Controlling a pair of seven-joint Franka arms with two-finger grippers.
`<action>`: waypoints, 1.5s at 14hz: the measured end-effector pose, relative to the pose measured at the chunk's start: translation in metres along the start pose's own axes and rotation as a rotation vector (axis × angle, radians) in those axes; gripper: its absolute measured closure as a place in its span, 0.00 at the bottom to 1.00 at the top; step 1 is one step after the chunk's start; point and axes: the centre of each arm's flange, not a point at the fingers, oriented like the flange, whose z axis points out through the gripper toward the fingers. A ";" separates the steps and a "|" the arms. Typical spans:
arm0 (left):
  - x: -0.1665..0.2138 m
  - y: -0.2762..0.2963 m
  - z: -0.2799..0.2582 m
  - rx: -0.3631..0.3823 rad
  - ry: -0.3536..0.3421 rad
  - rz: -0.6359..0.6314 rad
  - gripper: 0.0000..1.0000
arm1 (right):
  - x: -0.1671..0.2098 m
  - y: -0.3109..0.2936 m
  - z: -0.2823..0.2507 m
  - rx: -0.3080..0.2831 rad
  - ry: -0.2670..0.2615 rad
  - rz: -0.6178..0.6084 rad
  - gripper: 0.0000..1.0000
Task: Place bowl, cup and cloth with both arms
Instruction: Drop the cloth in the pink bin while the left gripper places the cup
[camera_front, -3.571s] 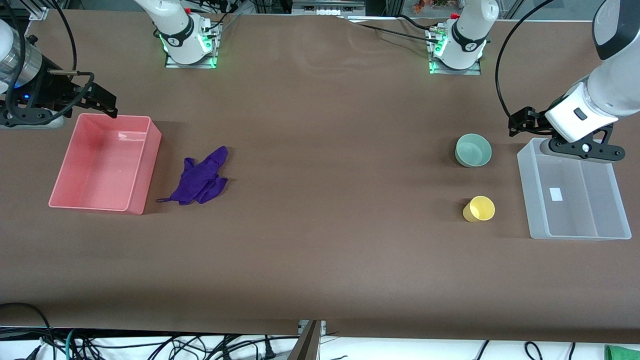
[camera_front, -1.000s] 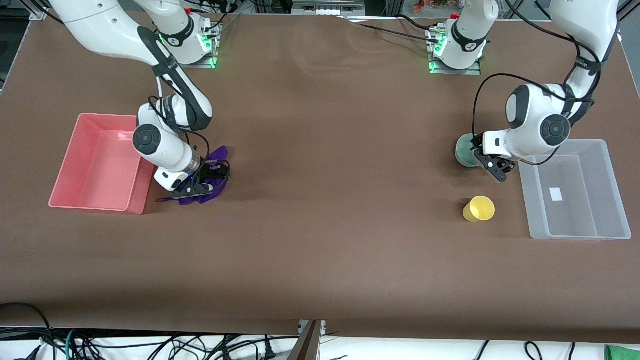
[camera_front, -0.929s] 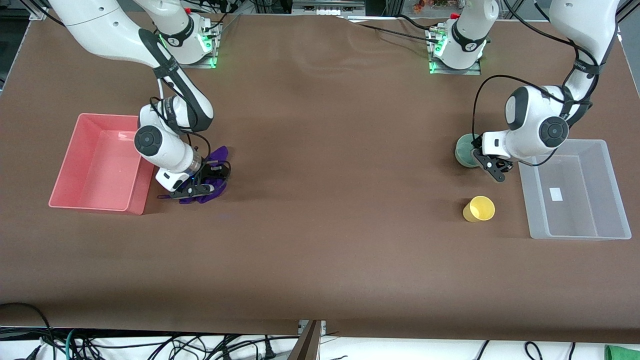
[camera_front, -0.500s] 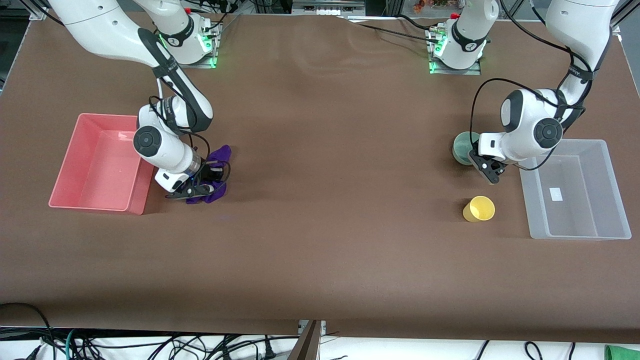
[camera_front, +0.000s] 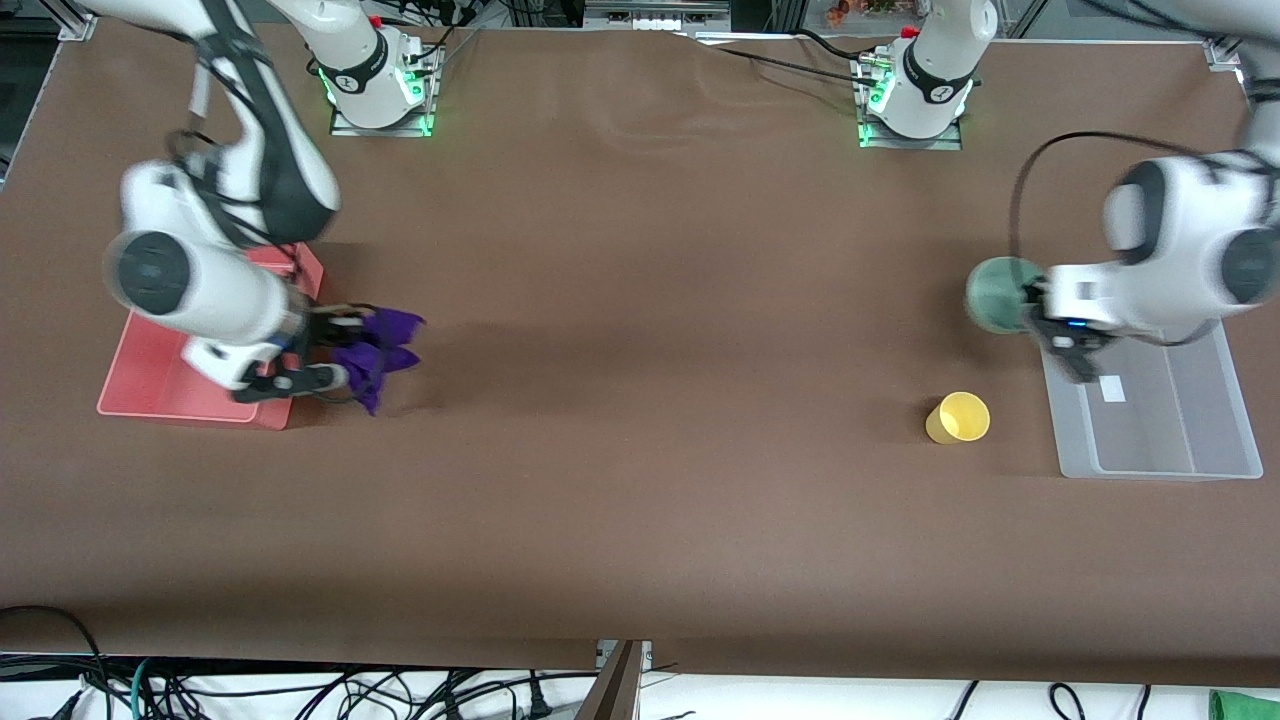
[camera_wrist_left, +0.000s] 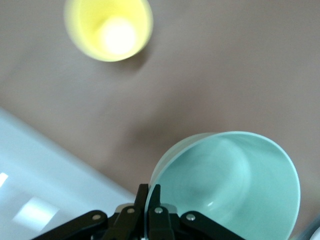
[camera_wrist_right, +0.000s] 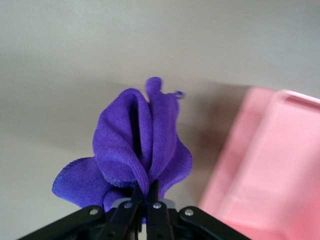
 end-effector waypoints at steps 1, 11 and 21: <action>-0.022 -0.025 -0.031 0.042 -0.015 -0.010 0.97 | -0.009 0.023 -0.019 -0.003 -0.026 -0.016 0.96; -0.096 -0.181 0.160 0.031 0.025 -0.056 0.96 | -0.052 0.184 0.027 -0.009 -0.151 -0.038 0.96; -0.017 -0.123 -0.009 0.004 0.092 -0.241 0.17 | -0.050 0.163 0.010 0.053 -0.025 0.006 0.07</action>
